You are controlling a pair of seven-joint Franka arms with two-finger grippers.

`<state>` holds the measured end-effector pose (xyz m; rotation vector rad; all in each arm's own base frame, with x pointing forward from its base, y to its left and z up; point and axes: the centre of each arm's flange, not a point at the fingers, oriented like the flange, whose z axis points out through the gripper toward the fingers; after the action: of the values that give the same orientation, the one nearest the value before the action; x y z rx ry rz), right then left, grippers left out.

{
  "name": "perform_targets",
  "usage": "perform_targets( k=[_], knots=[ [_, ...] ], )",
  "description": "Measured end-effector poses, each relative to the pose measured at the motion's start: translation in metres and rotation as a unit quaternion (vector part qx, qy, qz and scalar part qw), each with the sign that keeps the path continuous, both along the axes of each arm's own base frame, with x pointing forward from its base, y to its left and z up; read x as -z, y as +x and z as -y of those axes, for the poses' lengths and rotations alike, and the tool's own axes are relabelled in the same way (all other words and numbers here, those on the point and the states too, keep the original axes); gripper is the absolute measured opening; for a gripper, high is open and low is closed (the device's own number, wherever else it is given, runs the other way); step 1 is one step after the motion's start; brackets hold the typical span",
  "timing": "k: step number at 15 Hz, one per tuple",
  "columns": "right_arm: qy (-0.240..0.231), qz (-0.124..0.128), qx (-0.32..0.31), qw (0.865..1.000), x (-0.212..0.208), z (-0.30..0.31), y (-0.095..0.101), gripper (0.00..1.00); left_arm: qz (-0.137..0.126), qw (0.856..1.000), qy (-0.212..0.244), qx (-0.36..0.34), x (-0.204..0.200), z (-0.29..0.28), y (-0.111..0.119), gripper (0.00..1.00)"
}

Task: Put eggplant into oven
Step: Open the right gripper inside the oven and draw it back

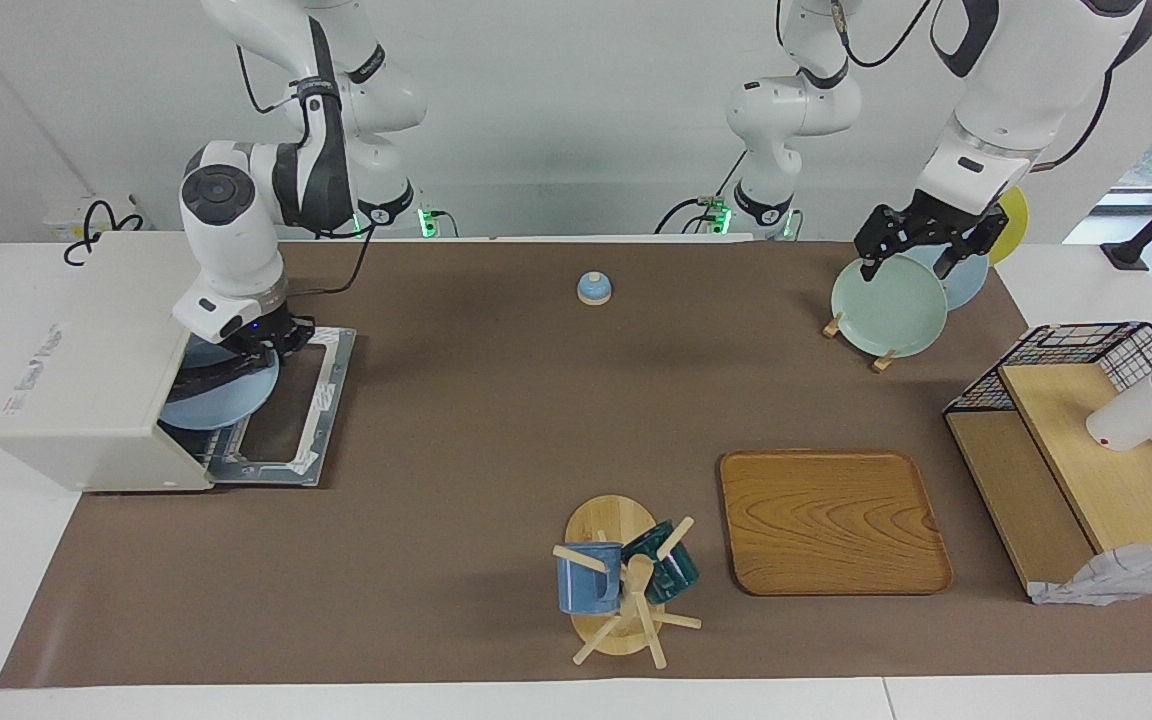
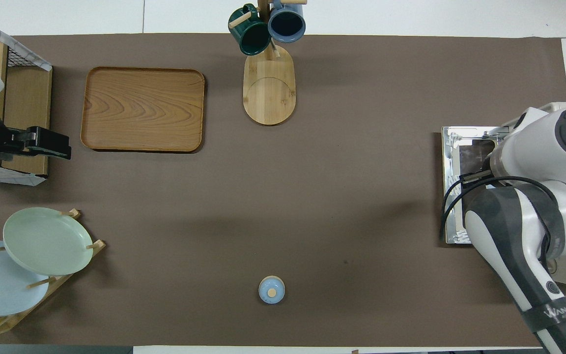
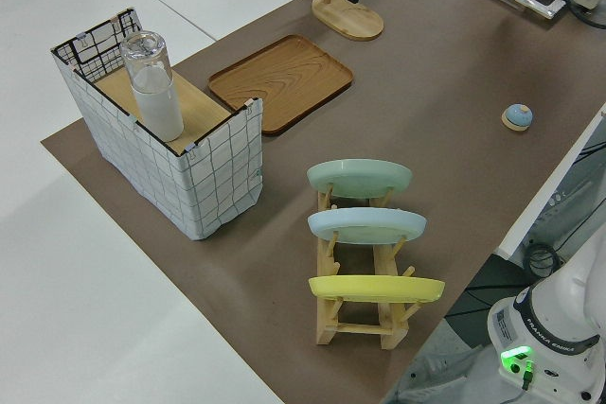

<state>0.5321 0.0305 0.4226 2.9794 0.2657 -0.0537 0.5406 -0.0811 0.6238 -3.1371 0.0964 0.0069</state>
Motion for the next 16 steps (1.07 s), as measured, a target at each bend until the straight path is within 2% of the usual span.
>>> perform_targets(
  k=[4,8,11,16],
  knots=[
    [0.015,0.016,0.063,0.998,0.057,-0.031,0.003,0.01,0.0,1.0,0.0,0.0,0.0,0.0,0.0,1.0],
    [0.007,0.001,0.074,0.997,0.11,-0.033,0.006,0.01,0.0,1.0,0.0,0.0,0.0,0.0,0.0,1.0],
    [0.001,-0.006,0.071,0.997,0.121,-0.032,0.006,0.01,0.0,1.0,0.0,0.0,0.0,0.0,0.0,1.0],
    [-0.031,-0.003,0.039,0.999,0.123,-0.028,0.006,0.01,0.0,1.0,0.0,0.0,0.0,0.0,0.0,1.0]
  ],
)
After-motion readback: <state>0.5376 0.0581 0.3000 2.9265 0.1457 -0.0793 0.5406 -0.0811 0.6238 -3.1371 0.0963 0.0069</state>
